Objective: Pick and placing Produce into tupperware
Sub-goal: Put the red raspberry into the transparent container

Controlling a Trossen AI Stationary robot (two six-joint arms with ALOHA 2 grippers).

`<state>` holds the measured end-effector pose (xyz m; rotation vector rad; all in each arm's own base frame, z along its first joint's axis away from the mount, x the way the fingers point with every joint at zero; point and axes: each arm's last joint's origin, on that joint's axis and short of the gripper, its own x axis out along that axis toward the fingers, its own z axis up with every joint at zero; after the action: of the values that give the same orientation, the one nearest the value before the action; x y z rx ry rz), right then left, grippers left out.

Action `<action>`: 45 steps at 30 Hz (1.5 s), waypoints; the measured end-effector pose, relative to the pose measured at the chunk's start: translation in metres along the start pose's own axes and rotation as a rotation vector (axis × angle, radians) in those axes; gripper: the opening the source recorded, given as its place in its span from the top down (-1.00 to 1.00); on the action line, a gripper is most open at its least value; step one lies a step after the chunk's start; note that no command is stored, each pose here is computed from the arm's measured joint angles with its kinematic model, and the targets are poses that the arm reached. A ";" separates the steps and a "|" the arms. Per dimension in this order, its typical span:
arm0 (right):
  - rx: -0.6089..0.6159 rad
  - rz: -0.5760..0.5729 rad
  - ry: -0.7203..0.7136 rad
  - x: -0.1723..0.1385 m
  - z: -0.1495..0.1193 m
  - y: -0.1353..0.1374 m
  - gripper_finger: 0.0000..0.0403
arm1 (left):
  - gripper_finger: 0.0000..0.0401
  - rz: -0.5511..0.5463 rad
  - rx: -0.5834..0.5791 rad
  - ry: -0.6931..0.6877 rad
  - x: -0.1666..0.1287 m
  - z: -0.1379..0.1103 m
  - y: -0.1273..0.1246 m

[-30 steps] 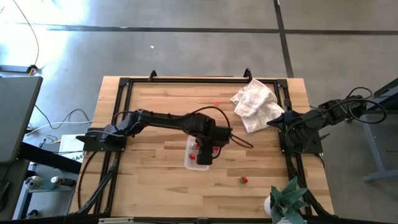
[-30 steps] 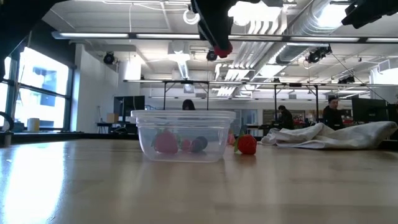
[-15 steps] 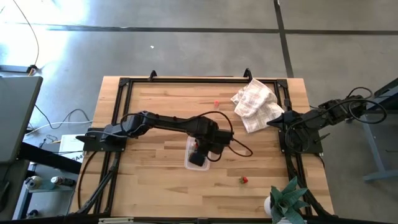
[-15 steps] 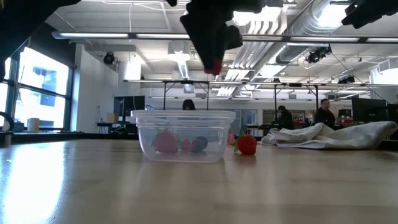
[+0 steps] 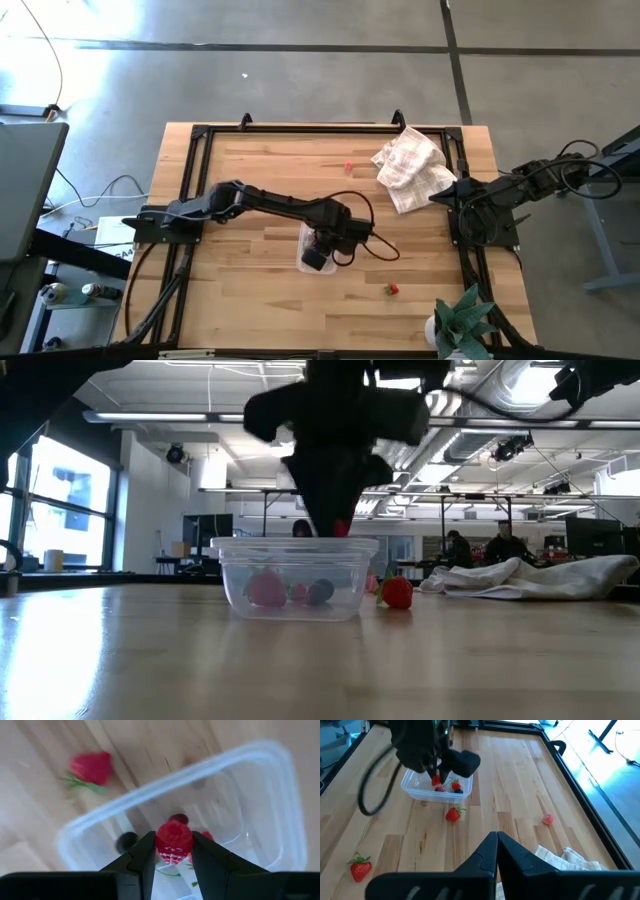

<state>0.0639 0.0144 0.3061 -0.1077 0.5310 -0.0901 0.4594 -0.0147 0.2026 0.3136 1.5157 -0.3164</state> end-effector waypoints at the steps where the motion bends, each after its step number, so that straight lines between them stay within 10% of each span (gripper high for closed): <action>1: 0.000 0.000 0.000 0.000 0.000 0.000 1.00 | 0.46 -0.005 -0.006 0.013 0.005 -0.002 0.002; 45: 0.000 0.000 0.000 0.000 0.000 0.000 1.00 | 0.46 -0.019 -0.015 -0.020 0.037 -0.011 0.022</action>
<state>0.0639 0.0144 0.3061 -0.1076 0.5309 -0.0899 0.4588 0.0095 0.1649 0.2838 1.5013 -0.3223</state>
